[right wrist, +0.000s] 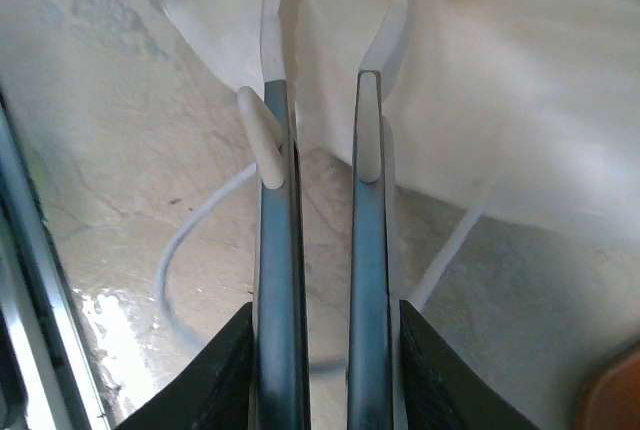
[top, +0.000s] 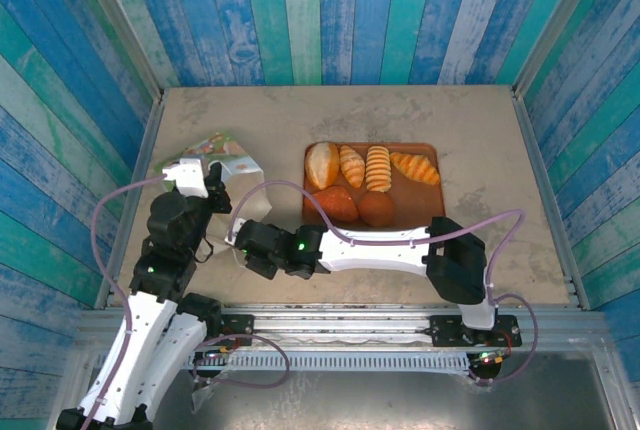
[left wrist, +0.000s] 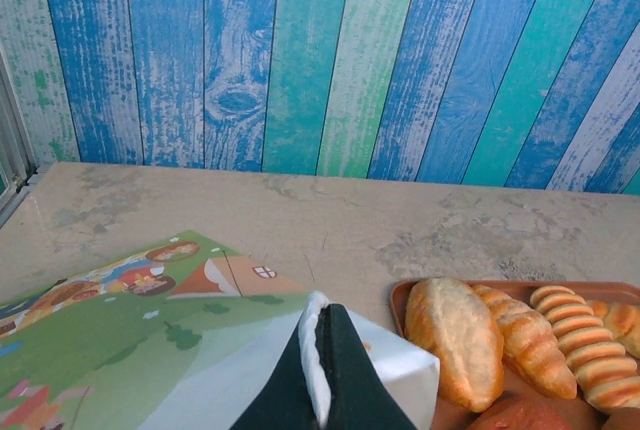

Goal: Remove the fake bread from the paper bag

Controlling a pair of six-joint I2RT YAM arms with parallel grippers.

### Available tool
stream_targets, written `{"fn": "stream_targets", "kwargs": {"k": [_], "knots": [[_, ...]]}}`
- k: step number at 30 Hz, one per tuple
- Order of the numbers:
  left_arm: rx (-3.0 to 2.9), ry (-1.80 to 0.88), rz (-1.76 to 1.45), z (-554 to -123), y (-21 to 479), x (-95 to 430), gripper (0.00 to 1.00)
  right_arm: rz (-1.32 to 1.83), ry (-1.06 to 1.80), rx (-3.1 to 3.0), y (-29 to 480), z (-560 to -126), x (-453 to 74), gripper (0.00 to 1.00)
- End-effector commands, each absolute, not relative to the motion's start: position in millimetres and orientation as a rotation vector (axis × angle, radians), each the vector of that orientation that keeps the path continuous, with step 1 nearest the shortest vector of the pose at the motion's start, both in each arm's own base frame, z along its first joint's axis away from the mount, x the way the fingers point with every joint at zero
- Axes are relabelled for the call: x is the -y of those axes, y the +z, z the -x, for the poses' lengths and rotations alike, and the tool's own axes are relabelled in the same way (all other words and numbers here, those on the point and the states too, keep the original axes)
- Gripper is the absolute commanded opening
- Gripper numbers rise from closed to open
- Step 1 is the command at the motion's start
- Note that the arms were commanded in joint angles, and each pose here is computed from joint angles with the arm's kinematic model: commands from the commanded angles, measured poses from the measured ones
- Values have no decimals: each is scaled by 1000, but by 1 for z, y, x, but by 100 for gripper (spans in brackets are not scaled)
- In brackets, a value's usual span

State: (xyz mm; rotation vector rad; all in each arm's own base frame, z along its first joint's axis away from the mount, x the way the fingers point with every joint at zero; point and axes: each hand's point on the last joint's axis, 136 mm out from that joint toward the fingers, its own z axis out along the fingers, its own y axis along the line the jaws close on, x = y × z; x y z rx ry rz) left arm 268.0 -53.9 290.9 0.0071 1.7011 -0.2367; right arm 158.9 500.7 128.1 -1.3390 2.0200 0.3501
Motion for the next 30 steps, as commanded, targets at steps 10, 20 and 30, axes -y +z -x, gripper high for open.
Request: {"fn": "stream_targets", "kwargs": {"k": [10,20,30], "knots": [[-1684,-245,8,-269,293,52,0,1089,551,-2067,165,-185,-501,37],[-1691,-244,9,-271,291,52,0,1190,574,-2136,137,-180,-517,39],[-1691,-247,7,-272,292,52,0,1119,551,-2197,129,-194,-497,39]]}}
